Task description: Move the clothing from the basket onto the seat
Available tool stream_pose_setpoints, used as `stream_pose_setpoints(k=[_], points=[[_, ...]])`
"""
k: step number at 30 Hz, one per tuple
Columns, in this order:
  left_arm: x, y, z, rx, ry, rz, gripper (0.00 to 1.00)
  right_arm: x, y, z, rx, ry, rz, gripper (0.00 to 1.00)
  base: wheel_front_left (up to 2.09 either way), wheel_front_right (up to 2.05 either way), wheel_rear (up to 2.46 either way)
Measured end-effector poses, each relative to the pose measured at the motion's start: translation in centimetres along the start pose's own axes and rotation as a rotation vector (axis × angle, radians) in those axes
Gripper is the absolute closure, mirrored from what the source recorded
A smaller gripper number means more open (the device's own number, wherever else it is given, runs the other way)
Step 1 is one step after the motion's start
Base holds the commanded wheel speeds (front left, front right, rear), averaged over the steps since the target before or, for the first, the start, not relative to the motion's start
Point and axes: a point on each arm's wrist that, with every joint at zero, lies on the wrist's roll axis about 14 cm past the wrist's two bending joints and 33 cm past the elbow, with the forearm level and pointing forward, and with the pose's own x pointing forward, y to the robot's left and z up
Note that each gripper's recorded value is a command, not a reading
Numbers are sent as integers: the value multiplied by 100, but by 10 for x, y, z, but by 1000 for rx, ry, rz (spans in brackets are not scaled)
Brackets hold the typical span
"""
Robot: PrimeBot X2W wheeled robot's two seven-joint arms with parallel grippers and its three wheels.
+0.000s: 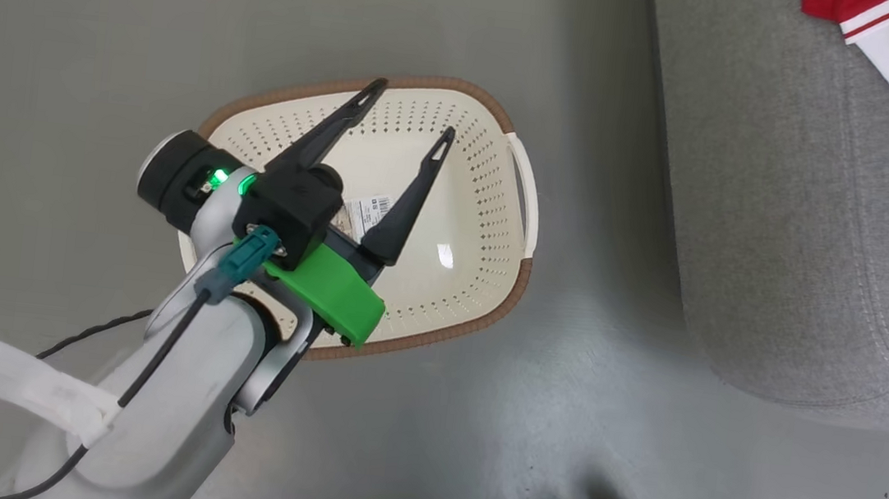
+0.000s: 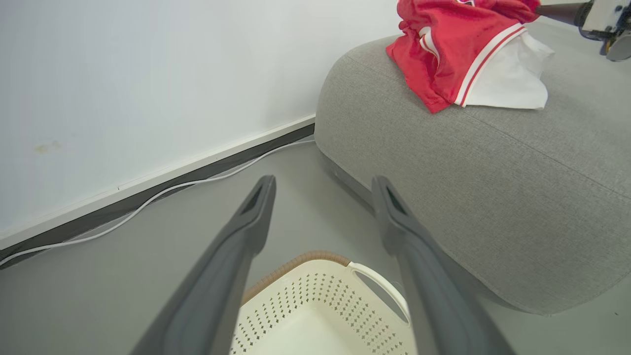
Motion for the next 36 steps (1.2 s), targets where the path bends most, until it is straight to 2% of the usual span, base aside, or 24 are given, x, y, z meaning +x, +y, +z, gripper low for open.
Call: stream_pose_setpoints(k=[9, 15, 23, 28, 36], points=[[-6, -6, 8, 3, -22, 11, 0, -32, 2, -9, 47, 14, 50, 0, 0, 0, 0], [-14, -11, 18, -39, -50, 40, 0, -46, 1, 20, 42, -57, 91, 0, 0, 0, 0], [-32, 0, 40, -45, -109, 151, 0, -70, 12, 72, 65, -200, 181, 0, 0, 0, 0], [-54, 16, 52, -34, -134, 251, 0, -92, 32, 74, 59, -216, 252, 0, 0, 0, 0], [-103, 39, 60, -41, -147, 416, 0, -133, 74, 76, 115, -235, 377, 0, 0, 0, 0]])
